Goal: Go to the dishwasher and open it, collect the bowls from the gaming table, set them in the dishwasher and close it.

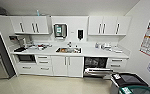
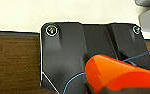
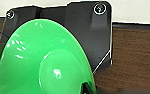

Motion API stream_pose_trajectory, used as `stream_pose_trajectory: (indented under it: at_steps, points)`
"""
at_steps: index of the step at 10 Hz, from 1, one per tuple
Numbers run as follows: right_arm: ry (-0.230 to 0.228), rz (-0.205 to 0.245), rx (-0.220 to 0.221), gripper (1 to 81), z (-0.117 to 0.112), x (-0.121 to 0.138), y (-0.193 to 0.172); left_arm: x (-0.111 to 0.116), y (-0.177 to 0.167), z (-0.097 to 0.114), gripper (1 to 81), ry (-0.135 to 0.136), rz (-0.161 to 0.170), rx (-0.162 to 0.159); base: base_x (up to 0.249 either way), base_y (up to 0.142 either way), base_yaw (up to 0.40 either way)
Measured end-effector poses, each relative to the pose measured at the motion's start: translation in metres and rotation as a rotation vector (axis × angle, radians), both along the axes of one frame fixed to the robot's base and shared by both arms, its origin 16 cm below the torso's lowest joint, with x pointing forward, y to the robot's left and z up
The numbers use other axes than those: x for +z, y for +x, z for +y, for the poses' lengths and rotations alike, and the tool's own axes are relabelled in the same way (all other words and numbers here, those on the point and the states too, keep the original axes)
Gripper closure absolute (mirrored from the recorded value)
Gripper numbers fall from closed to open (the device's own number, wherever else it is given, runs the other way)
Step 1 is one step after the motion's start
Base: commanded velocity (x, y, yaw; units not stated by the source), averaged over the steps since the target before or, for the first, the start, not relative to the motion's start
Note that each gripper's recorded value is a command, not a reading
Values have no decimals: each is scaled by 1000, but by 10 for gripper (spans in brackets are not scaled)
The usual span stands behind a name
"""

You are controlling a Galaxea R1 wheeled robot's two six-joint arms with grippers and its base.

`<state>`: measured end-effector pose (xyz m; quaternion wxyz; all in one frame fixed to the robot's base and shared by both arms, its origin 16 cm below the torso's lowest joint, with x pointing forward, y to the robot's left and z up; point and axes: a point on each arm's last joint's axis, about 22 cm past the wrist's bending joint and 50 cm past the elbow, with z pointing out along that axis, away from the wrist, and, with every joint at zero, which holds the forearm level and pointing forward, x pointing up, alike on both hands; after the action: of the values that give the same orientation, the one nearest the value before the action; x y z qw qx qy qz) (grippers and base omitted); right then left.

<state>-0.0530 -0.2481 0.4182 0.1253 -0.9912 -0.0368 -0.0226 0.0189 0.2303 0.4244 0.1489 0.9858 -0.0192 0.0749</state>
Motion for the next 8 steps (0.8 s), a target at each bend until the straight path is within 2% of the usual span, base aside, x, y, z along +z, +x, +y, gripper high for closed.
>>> stream_pose_trajectory:
  at_steps: [4, 6, 8]
  points:
    - [1, -3, -1, 811, 1, 0, 1, 0, 0, 2, 811, 2, -1, 0, 92, 0, 0]
    - [-19, -8, -2, 811, -13, 0, 3, 1, 4, -11, 811, -17, -8, 0, 92, 0, 0]
    - [-9, -1, -1, 811, -6, 0, -2, 0, -4, -6, 811, -9, 3, -1, 92, 0, 0]
